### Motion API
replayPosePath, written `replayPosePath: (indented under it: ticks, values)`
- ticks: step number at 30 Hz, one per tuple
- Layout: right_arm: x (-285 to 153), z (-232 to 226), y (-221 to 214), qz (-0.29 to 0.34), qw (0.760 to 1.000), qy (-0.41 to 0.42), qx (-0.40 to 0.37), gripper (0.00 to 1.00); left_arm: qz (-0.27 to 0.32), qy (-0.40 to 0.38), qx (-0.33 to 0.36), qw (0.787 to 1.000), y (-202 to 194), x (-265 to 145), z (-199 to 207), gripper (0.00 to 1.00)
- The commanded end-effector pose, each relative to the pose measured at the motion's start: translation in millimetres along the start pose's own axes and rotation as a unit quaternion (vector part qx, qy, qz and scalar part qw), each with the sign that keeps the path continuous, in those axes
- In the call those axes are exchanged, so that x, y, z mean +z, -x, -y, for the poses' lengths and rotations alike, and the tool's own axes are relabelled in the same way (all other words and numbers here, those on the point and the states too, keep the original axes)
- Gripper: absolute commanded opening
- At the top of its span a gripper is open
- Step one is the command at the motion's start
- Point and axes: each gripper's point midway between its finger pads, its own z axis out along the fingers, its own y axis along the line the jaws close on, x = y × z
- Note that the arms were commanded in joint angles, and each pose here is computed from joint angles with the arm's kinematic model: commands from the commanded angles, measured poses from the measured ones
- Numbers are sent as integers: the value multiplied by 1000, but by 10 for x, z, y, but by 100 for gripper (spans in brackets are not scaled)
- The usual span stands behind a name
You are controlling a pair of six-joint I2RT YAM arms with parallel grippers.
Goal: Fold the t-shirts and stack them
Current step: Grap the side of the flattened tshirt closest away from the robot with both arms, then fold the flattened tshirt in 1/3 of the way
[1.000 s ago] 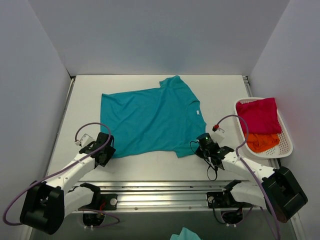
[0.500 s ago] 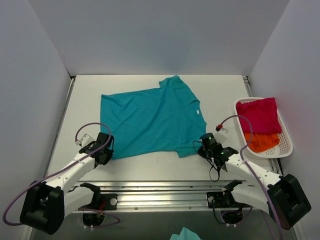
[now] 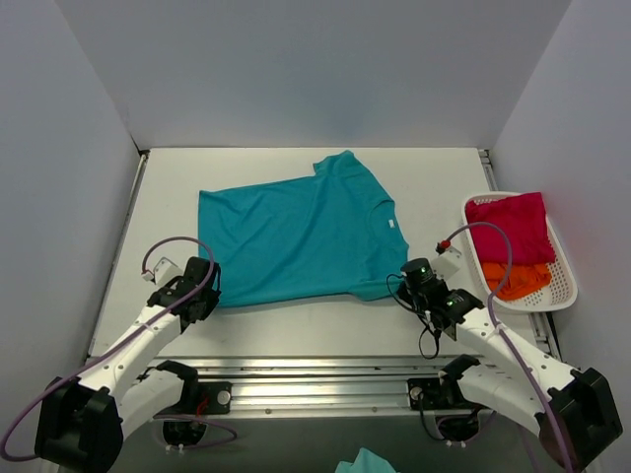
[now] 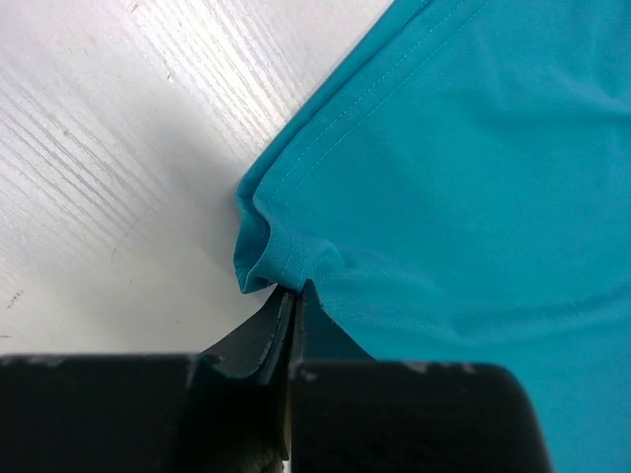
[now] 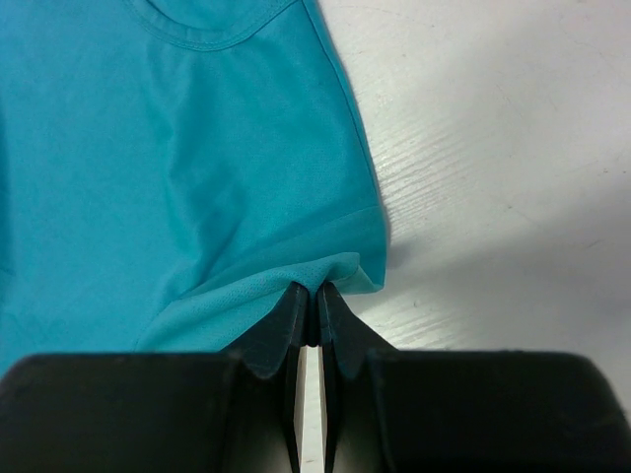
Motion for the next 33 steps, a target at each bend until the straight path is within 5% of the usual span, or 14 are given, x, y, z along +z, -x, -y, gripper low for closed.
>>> replayPosePath:
  ticks: [1,33]
  values:
    - [-28,-41,193,25,1000,-15,-8,0,21,-21,-1,1000,190,-60,206,2]
    - [594,-1396,974,59,993,-49,-93,0,-14,-105,-40,994,705,539,1341,2]
